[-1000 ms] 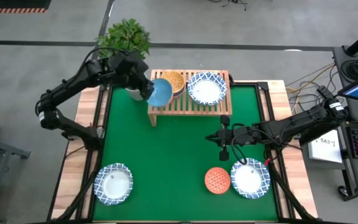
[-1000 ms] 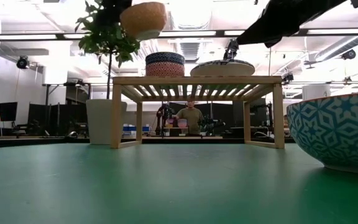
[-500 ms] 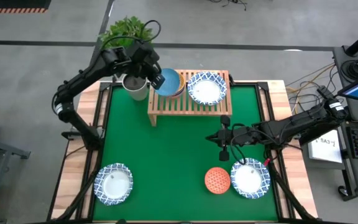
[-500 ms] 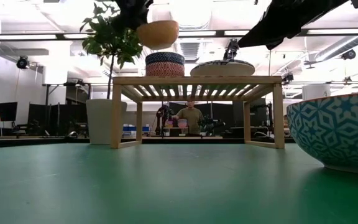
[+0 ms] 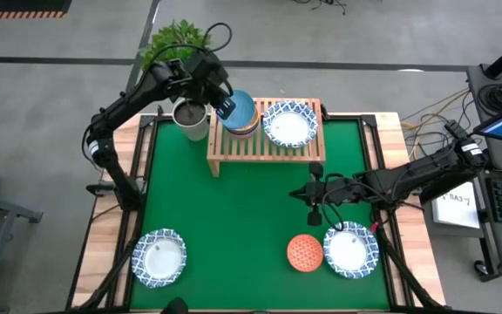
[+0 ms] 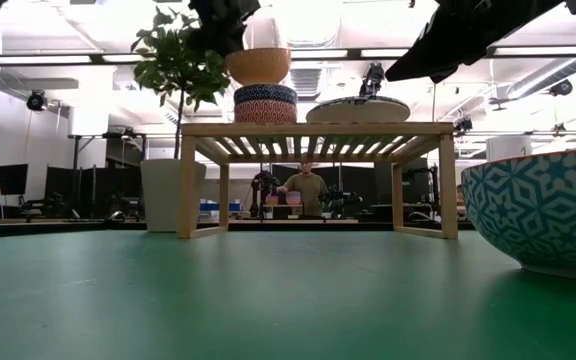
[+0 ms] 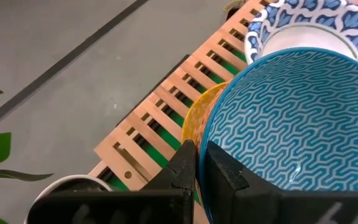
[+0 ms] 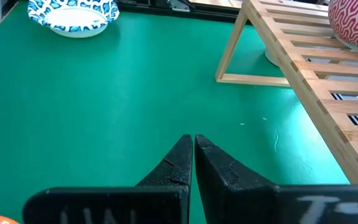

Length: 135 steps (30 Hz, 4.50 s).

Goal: Place and stack bowls onto a shelf
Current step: Stack the light blue bowl on top of the yellow bowl on the shelf

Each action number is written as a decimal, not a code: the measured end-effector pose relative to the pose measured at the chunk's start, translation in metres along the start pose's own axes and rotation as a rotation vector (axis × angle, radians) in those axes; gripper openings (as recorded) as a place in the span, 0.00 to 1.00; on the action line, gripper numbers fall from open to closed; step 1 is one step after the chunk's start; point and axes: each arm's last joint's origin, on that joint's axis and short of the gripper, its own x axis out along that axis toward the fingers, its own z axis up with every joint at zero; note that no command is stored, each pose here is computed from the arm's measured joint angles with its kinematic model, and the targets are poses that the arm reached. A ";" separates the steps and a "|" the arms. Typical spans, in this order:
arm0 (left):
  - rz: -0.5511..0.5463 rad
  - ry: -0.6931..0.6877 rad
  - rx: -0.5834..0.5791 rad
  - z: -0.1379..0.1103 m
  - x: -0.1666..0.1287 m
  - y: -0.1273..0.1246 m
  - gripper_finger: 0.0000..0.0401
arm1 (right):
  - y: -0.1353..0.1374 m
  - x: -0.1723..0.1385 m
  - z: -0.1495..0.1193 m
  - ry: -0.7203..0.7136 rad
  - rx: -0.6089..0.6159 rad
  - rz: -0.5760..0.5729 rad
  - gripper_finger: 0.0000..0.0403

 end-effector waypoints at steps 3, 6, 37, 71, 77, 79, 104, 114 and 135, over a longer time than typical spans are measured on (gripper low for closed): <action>0.011 0.012 0.006 -0.001 0.003 0.000 0.02 | 0.000 0.000 0.000 0.000 0.001 0.000 0.02; 0.023 0.022 0.007 -0.002 0.007 0.000 0.02 | 0.000 0.000 0.000 0.000 0.001 0.000 0.02; 0.046 0.002 -0.023 0.001 0.013 -0.001 0.03 | 0.000 0.000 0.000 0.001 -0.001 0.000 0.02; 0.059 0.085 -0.074 -0.001 0.038 -0.002 0.08 | 0.000 0.000 -0.002 0.021 0.004 -0.002 0.02; 0.057 0.084 -0.064 -0.001 0.037 -0.002 0.22 | 0.000 0.000 -0.002 0.021 0.003 -0.002 0.02; 0.049 0.083 -0.050 -0.001 0.035 -0.002 0.25 | 0.000 0.000 -0.002 0.021 0.003 -0.002 0.02; -0.088 -0.059 0.495 -0.038 -0.095 -0.101 0.32 | -0.013 -0.005 0.041 -0.308 0.019 -0.058 0.02; -0.071 -0.172 0.612 -0.073 -0.082 -0.093 0.20 | -0.072 -0.009 0.073 -0.276 -0.024 -0.255 0.02; 0.011 -0.506 0.671 -0.142 -0.033 -0.045 0.00 | -0.138 0.022 0.101 -0.236 0.091 -0.341 0.02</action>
